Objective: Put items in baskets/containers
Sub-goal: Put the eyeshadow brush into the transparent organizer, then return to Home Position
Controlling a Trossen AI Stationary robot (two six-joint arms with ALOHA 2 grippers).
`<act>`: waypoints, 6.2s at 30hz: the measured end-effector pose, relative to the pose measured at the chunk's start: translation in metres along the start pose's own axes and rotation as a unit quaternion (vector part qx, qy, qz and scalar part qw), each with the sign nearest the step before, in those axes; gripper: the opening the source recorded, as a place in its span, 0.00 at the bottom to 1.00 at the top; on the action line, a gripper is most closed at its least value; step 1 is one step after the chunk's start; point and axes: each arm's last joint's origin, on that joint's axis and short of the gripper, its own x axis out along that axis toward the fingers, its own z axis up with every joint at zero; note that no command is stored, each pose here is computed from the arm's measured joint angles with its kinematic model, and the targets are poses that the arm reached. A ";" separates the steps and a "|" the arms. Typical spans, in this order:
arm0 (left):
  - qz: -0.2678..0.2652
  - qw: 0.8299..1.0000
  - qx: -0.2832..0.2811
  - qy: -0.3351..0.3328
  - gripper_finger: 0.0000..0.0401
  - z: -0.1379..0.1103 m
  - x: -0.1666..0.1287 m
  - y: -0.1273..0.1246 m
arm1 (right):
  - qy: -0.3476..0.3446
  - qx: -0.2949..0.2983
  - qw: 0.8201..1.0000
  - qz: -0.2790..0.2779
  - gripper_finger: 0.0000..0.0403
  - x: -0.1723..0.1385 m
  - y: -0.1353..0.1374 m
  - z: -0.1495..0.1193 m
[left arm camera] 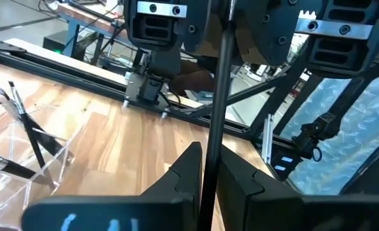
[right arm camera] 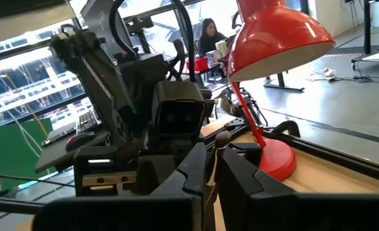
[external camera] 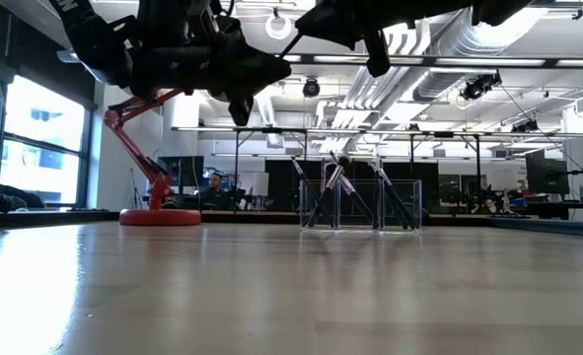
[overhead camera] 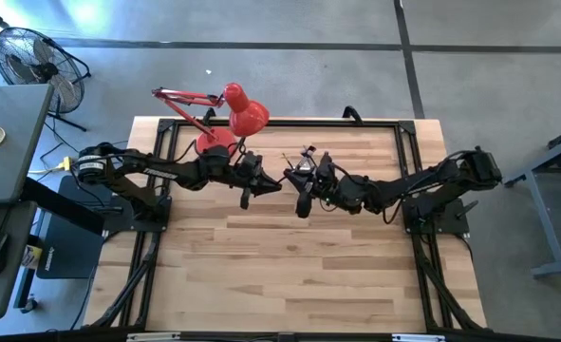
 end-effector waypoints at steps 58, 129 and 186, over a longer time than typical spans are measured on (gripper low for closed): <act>0.171 0.977 0.055 0.118 0.40 0.039 0.016 0.017 | 0.342 -0.065 0.908 -0.235 0.23 -0.024 -0.126 0.006; 0.136 0.981 0.120 -0.062 0.00 -0.070 -0.181 -0.085 | 0.297 -0.082 0.948 -0.076 0.00 -0.040 -0.086 0.031; 0.126 0.982 0.134 -0.041 0.00 -0.084 -0.176 -0.060 | 0.173 -0.081 0.958 0.216 0.00 -0.182 -0.124 -0.044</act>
